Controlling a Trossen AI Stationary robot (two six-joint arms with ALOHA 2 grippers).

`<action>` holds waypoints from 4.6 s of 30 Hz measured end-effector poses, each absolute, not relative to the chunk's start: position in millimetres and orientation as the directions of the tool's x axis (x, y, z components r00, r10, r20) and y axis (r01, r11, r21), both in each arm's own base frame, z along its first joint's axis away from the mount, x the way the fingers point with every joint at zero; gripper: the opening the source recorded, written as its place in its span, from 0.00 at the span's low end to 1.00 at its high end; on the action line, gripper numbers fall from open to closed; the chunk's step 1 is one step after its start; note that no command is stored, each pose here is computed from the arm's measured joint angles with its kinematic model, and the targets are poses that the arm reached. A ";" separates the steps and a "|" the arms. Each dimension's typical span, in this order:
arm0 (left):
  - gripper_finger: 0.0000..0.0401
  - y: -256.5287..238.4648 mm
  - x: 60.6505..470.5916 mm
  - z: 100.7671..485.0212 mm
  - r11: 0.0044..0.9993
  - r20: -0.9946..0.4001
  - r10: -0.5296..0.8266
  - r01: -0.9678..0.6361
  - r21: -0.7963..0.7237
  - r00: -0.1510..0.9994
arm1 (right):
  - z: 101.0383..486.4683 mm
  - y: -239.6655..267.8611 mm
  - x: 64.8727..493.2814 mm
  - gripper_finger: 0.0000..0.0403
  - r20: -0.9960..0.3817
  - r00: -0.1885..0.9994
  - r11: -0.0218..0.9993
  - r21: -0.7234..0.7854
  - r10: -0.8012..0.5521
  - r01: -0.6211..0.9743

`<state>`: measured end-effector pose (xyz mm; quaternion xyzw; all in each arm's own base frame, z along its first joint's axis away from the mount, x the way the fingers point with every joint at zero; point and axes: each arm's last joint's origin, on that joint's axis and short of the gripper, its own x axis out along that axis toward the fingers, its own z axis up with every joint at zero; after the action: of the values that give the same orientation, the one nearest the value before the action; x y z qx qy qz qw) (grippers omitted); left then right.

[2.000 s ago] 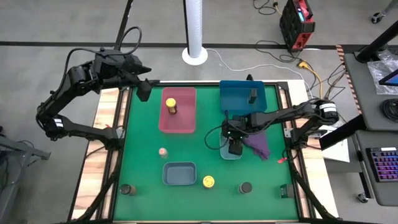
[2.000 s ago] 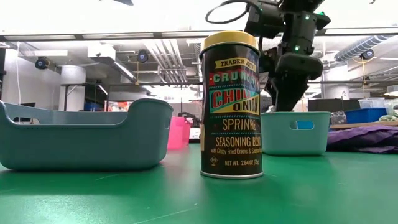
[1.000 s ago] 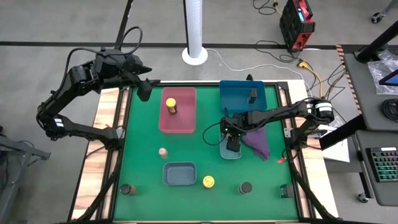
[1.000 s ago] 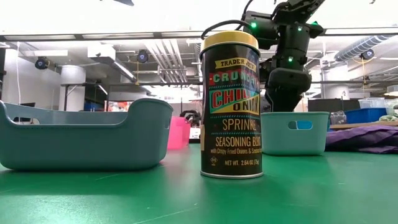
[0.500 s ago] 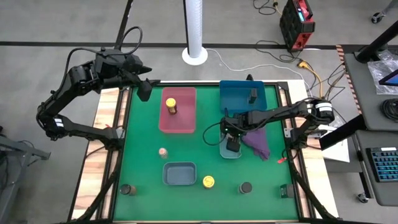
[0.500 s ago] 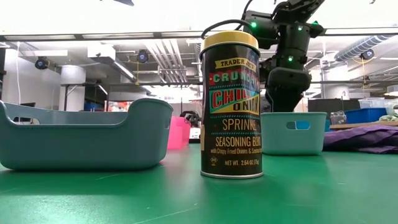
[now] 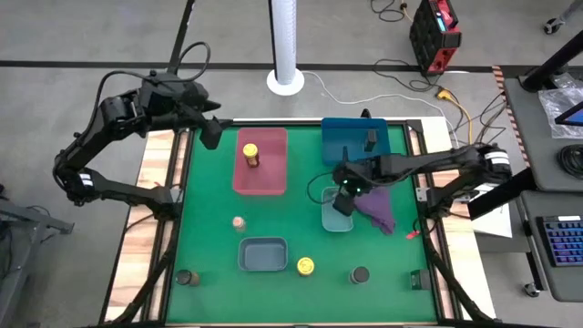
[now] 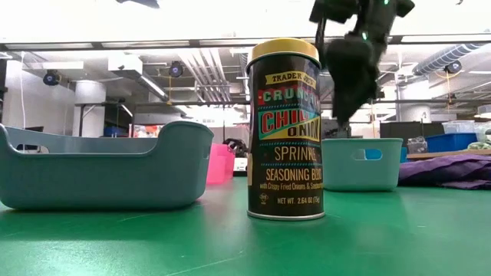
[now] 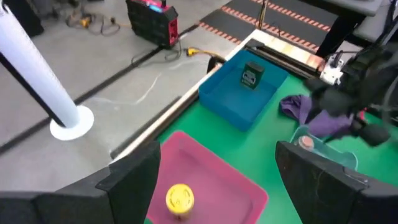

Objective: Sort spices by type
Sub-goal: Put the left black seasoning bottle into the small blue bin

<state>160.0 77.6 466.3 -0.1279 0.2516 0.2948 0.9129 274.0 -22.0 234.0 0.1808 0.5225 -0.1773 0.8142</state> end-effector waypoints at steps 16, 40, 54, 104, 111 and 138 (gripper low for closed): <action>0.75 36.4 151.7 444.1 0.808 -0.770 0.071 -0.489 -0.329 0.634 | 349.5 -70.9 304.9 0.64 -0.501 0.768 0.824 0.170 -0.400 0.540; 0.75 -101.6 148.3 414.1 0.853 -0.918 -0.264 -0.373 -0.365 0.295 | 354.4 -105.7 298.6 0.77 -0.495 0.755 0.820 0.135 -0.430 0.556; 0.75 -173.0 144.9 360.4 0.905 -0.970 -0.194 -0.355 -0.236 0.149 | 354.1 -105.5 298.9 0.78 -0.502 0.792 0.874 0.132 -0.348 0.468; 0.70 -203.1 97.7 222.8 0.982 -0.973 -0.163 -0.072 -0.176 0.163 | 348.5 -77.0 301.5 0.77 -0.571 0.766 0.808 0.277 -0.296 0.519; 0.55 -204.8 98.2 221.0 0.981 -0.974 -0.166 -0.075 -0.179 0.152 | 348.1 -77.0 301.5 0.78 -0.572 0.765 0.811 0.273 -0.296 0.518; 0.46 -138.9 169.1 306.3 0.979 -0.941 -0.188 -0.026 -0.203 0.282 | 362.4 -75.0 293.0 0.64 -0.635 0.718 0.772 0.292 -0.285 0.565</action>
<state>169.1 -138.9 306.3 -0.0897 0.5971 -0.0508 0.7955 293.0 -75.0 362.4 0.2401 0.2911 -0.2375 0.8951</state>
